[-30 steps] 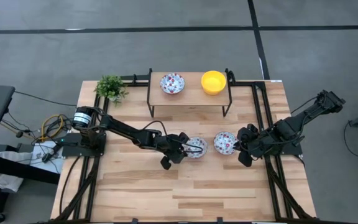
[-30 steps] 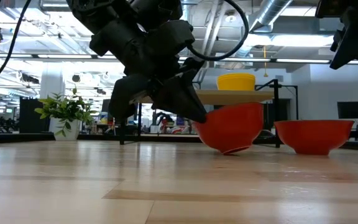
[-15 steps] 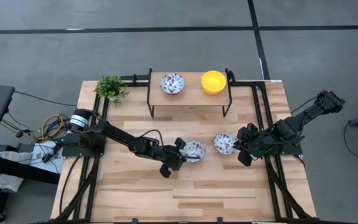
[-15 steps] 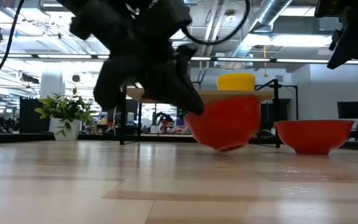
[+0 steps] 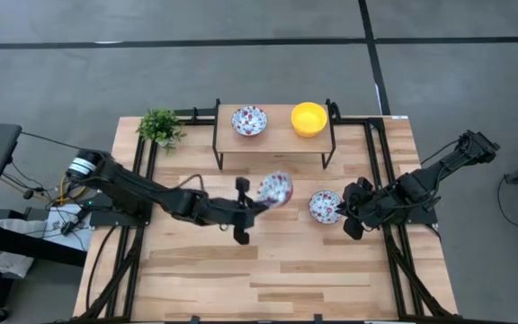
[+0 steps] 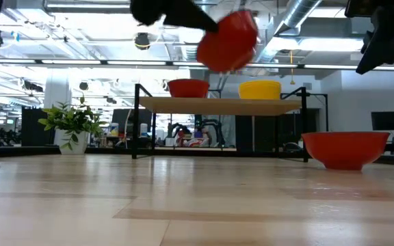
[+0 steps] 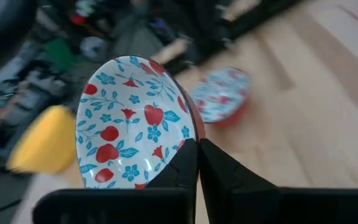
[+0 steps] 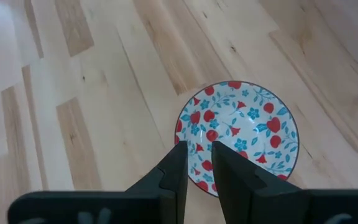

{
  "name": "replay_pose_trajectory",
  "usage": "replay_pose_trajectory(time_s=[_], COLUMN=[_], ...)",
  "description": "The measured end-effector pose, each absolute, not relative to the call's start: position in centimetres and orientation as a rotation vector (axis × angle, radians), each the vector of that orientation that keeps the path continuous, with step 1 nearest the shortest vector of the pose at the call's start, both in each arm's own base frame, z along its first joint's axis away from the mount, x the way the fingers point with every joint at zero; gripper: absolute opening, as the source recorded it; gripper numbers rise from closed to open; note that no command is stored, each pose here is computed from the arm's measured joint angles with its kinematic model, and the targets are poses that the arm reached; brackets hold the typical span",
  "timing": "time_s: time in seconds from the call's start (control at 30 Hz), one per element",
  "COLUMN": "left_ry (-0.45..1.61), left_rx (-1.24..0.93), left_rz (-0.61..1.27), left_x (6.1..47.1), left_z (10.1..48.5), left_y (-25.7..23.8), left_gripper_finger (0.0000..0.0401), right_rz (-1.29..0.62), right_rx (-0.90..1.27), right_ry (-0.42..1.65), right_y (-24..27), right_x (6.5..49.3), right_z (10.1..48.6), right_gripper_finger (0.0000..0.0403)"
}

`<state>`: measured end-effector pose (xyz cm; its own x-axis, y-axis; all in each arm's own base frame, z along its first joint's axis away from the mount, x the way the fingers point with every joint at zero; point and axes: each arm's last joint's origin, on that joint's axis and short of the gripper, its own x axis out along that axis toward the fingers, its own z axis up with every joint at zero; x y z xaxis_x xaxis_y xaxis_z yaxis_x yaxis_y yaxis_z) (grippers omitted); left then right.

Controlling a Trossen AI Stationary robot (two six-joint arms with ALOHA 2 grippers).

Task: Pick & Place Mini bowls
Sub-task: Stack the left patterned bowl on top of the patterned bowl on the shelf

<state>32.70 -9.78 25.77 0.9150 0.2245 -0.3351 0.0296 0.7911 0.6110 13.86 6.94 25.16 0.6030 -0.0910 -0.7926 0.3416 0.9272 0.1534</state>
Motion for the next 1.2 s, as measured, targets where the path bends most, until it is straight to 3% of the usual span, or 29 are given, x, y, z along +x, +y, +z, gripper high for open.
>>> replay_pose_trajectory(time_s=[0.4,0.77,1.0,1.2], left_ry=[0.338,0.508,0.627,0.741], left_rx=[0.693,0.673,0.65,0.715], left_rz=[0.395,0.451,0.46,0.374], left_x=[29.8,28.9,28.1,29.1], left_z=[31.6,36.9,36.3,34.1], left_y=[-5.4,2.3,7.9,9.8], left_gripper_finger=[0.0006,0.0006,0.0006,0.0006], right_rz=[-0.264,-0.326,-0.374,-0.427], right_rx=[0.317,0.389,0.431,0.423], right_ry=[0.876,0.788,0.751,0.778], right_y=[7.0,6.4,5.6,5.2], right_x=[13.9,14.8,15.5,16.3], right_z=[25.2,25.6,25.7,25.1], right_gripper_finger=[0.0063,0.0063,0.0063,0.0063])
